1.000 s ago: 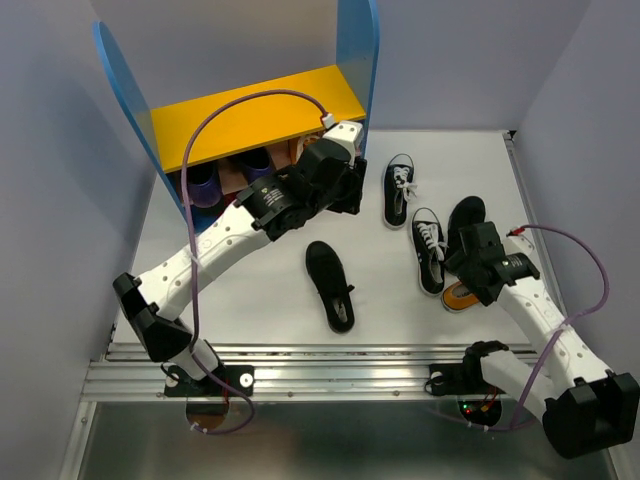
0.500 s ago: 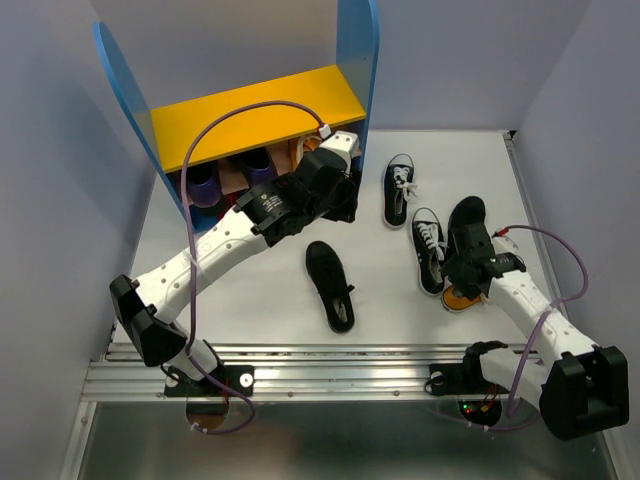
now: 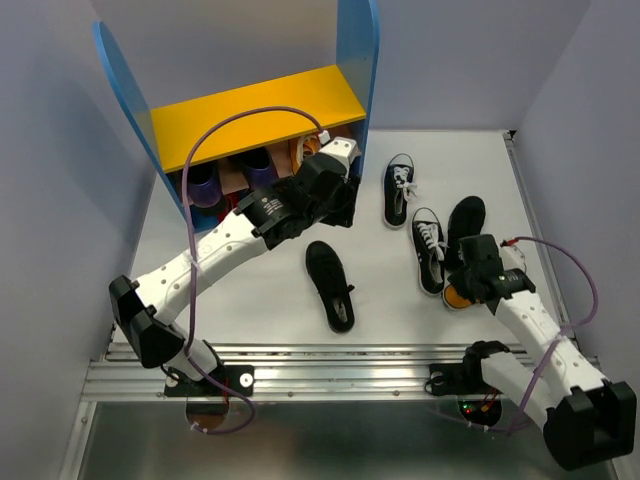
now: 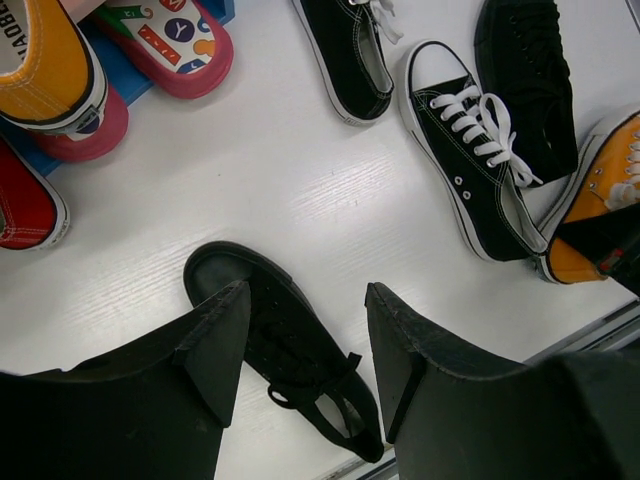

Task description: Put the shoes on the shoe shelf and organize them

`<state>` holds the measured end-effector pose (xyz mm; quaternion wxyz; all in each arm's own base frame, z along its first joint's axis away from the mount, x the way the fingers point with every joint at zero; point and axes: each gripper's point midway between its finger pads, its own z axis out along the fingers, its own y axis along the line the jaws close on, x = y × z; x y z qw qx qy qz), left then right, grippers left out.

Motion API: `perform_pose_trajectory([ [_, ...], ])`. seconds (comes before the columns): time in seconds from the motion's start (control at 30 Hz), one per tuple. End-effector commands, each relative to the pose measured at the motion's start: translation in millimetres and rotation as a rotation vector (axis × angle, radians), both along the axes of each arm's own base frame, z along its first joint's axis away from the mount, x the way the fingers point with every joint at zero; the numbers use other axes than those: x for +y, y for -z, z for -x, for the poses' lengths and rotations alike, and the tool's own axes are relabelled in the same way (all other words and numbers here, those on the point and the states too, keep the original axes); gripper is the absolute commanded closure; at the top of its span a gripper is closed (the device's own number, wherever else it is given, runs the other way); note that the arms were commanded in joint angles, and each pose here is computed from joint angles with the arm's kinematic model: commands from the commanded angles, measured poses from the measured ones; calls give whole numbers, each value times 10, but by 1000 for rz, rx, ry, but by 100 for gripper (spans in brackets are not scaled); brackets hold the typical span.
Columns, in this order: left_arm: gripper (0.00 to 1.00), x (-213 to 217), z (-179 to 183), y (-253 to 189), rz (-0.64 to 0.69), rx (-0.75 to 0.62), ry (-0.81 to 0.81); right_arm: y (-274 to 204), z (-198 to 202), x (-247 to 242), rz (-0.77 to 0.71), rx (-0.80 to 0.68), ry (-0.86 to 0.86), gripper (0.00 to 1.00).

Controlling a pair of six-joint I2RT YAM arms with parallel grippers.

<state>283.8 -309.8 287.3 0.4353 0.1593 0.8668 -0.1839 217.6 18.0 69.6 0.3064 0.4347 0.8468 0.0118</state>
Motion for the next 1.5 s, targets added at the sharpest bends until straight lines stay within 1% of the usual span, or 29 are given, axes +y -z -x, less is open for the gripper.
perform_pose_trajectory([
  [0.0, 39, 172, 58, -411, 75, -76, -33, -631, -104, -198, 89, -157, 23, 99],
  [0.03, 39, 192, 58, -446, 82, -80, -41, -868, -165, -212, 102, -201, 16, 99],
  [0.07, 39, 205, 64, -493, 100, -84, -51, -936, -163, -235, 139, -185, -20, 99],
  [0.1, 39, 222, 70, -530, 109, -89, -57, -1052, -198, -228, 155, -204, -53, 99],
  [0.13, 39, 259, 82, -590, 124, -98, -69, -1230, -274, -177, 166, -219, -113, 99],
  [0.2, 39, 291, 93, -645, 149, -100, -87, -1371, -366, -100, 164, -229, -175, 99],
  [0.23, 39, 329, 102, -692, 162, -107, -99, -1404, -428, 2, 136, -225, -225, 99],
  [0.3, 39, 392, 103, -745, 184, -112, -128, -1612, -533, 165, 126, -275, -308, 99],
  [0.37, 39, 448, 89, -771, 195, -116, -158, -1735, -603, 281, 142, -309, -374, 99],
  [0.4, 39, 512, 70, -767, 197, -110, -193, -1801, -641, 439, 143, -321, -435, 99],
  [0.47, 39, 574, 43, -763, 198, -103, -225, -1824, -666, 657, 156, -320, -525, 99],
  [0.5, 39, 605, 43, -773, 200, -99, -236, -1832, -680, 806, 169, -325, -597, 99],
  [0.53, 39, 651, 24, -782, 211, -99, -265, -1843, -658, 1013, 152, -333, -680, 99],
  [0.57, 39, 691, 16, -782, 209, -100, -284, -1772, -594, 1356, 144, -327, -804, 99],
  [0.6, 39, 718, 14, -780, 208, -102, -297, -1742, -542, 1533, 136, -325, -860, 99],
  [0.67, 39, 816, -10, -778, 196, -112, -348, -1648, -451, 1762, 186, -314, -915, 99],
  [0.7, 39, 881, -18, -771, 191, -112, -381, -1540, -351, 1946, 239, -294, -963, 99],
  [0.77, 39, 934, -8, -766, 196, -109, -404, -1410, -179, 2157, 283, -268, -1039, 99],
  [0.83, 39, 980, 9, -762, 203, -110, -417, -1227, -159, 2216, 342, -225, -1054, 99],
  [0.93, 39, 1035, 27, -756, 226, -107, -435, -1008, -123, 2265, 369, -193, -1087, 99],
  [1.0, 39, 1043, 43, -723, 232, -102, -437, -888, -127, 2263, 382, -191, -1099, 99],
  [1.17, 40, 1004, 58, -630, 235, -75, -426, -776, -138, 2346, 397, -209, -1176, 99],
  [1.27, 41, 925, 58, -567, 245, -52, -406, -652, -189, 2268, 449, -179, -1137, 99],
  [1.47, 44, 796, 82, -366, 244, -7, -359, -517, -261, 2368, 454, -186, -1137, 99],
])
